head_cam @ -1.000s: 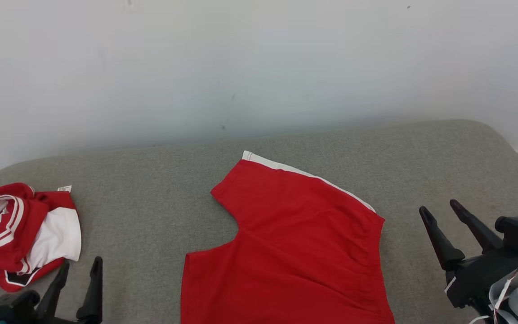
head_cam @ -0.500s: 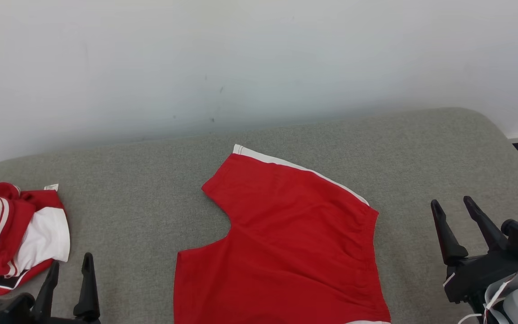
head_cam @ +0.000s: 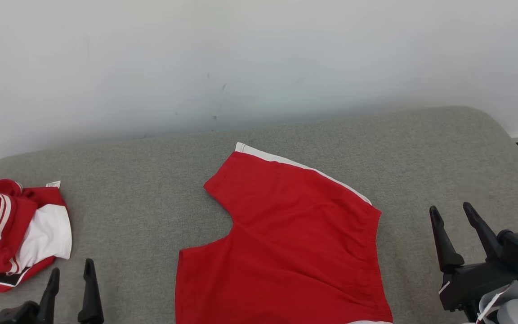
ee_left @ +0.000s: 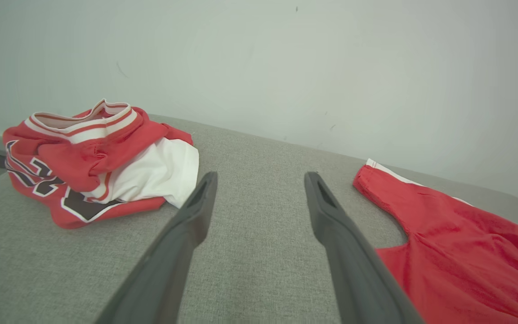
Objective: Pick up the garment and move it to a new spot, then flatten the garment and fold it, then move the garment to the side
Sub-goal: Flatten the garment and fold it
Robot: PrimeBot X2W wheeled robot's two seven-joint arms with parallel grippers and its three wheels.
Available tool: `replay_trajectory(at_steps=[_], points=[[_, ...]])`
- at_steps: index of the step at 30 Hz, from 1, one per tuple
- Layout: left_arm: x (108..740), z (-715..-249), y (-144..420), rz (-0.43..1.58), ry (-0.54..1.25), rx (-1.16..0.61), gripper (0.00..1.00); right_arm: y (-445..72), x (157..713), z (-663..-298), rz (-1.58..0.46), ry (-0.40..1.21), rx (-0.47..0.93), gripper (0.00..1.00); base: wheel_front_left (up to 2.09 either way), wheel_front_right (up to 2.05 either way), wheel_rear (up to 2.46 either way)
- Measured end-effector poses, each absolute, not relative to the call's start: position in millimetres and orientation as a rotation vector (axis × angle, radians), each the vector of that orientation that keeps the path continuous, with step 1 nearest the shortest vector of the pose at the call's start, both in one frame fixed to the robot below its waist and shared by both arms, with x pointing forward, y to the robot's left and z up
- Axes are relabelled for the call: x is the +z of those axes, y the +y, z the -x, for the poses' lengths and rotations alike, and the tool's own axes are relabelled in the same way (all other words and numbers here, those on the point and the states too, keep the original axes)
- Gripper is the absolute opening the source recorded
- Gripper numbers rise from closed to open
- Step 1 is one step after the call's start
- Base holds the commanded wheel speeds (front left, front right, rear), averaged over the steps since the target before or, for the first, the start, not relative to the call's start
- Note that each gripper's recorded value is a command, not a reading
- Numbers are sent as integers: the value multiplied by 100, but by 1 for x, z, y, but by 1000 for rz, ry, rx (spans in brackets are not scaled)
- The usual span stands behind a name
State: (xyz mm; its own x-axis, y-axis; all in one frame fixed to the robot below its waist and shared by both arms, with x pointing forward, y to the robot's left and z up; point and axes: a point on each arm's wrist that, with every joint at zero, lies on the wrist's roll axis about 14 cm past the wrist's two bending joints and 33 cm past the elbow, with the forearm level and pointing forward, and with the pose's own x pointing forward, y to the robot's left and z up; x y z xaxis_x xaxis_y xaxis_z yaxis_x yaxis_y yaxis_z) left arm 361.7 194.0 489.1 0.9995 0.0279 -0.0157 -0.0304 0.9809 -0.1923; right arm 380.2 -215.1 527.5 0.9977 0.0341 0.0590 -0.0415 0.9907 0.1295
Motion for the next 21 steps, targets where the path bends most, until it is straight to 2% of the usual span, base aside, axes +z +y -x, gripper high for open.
replay_trajectory(at_steps=[21], points=[[487, -356, 181, 176, 14, 3, 100, -220, 520, -370, -87, -56, 3, 100, 0, 0, 0]])
